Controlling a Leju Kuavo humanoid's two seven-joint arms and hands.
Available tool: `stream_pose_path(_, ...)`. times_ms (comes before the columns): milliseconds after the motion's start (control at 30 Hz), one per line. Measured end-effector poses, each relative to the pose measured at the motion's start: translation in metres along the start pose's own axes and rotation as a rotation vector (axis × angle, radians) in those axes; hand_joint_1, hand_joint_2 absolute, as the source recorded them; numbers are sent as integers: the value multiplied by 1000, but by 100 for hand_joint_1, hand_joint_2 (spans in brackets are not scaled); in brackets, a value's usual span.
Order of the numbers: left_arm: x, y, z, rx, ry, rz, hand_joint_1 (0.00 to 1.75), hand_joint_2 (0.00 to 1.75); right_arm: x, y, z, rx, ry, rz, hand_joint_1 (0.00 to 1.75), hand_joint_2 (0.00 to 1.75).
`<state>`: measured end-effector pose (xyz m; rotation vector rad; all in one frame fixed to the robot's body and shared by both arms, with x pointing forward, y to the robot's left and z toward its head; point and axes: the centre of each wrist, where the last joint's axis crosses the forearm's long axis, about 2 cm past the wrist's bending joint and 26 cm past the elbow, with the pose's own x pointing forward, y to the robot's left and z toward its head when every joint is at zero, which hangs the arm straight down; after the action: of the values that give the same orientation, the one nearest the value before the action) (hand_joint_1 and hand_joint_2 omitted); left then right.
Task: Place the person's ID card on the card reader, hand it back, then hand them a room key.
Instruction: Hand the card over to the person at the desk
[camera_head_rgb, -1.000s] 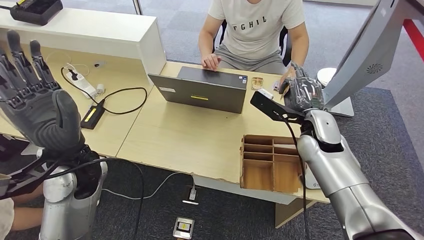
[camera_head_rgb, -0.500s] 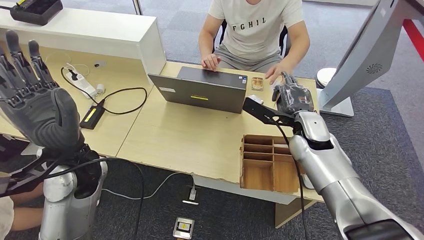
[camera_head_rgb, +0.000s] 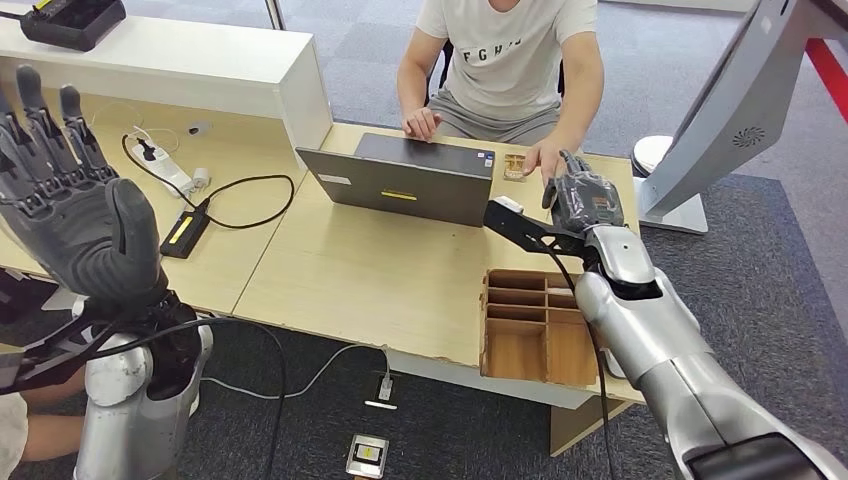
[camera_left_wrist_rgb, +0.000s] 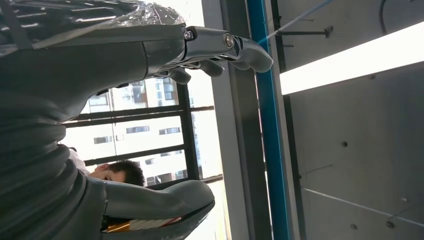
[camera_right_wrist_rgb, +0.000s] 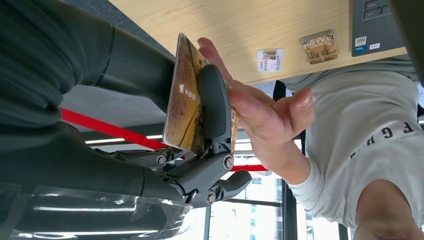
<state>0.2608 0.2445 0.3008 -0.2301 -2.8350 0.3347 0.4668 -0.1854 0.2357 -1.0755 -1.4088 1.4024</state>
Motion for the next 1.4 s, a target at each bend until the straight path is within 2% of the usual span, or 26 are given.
stream_pose_path(200, 0, 1, 2, -1, 7, -6, 0, 175, -2, 2, 0, 12, 6, 8, 175, 175)
stream_pose_path(233, 0, 2, 2, -2, 8, -6, 0, 175, -3, 3, 0, 14, 8, 10, 170, 175)
stream_pose_path(367, 0, 2, 3, 0, 11, -8, 0, 175, -6, 5, 1, 23, 24, 13, 0, 175)
stream_pose_path(633, 1, 2, 4, 10, 18, -20, 0, 175, -14, 8, 3, 14, 53, 5, 0, 175)
stream_pose_path(833, 3, 4, 10, 12, 37, -39, 0, 175, -28, 1, 5, -88, 52, -17, 0, 175)
stream_pose_path(967, 6, 5, 14, 10, 51, -53, 0, 175, -34, 1, 16, -174, 35, -55, 0, 175)
stream_pose_path(1133, 8, 7, 19, 8, 70, -69, 0, 175, -27, 15, 51, -326, -4, -123, 0, 175)
stream_pose_path(1400, 17, 8, 24, 2, 84, -146, 0, 175, 1, 28, 140, -667, -58, -291, 0, 175)
